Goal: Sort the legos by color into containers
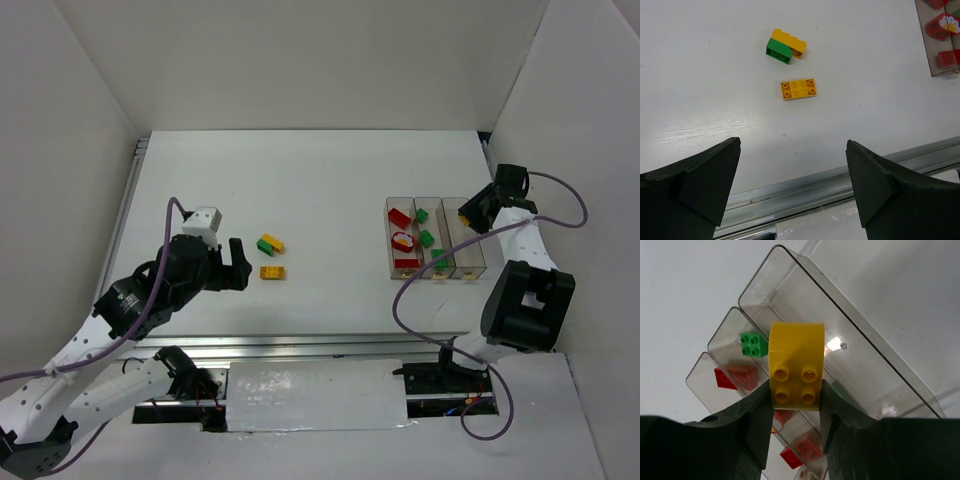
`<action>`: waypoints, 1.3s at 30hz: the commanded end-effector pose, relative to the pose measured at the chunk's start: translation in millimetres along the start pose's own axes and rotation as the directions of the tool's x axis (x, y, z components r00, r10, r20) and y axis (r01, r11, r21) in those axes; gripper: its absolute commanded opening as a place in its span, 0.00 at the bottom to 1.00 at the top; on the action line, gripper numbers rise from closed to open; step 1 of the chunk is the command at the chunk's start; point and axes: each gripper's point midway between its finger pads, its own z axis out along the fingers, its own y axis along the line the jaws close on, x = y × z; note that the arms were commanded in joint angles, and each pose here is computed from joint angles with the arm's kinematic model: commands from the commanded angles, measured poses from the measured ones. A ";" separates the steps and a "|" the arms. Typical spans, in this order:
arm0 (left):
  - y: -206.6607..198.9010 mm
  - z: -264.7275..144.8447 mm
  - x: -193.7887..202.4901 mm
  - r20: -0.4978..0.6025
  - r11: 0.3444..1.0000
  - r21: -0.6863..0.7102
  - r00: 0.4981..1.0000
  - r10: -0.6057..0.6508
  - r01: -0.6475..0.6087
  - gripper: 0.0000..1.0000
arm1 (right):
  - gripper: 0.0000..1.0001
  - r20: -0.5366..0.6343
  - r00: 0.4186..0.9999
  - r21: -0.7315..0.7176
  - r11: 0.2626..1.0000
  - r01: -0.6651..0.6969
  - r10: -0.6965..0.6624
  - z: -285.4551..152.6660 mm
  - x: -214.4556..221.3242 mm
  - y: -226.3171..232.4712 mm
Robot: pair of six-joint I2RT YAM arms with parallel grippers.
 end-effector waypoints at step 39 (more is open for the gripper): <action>15.9 -6.7 -12.5 0.062 0.994 -0.102 0.997 -0.039 0.046 0.99 | 0.73 0.058 0.974 -0.198 0.954 0.226 -0.218 -49.7 29.9 88.3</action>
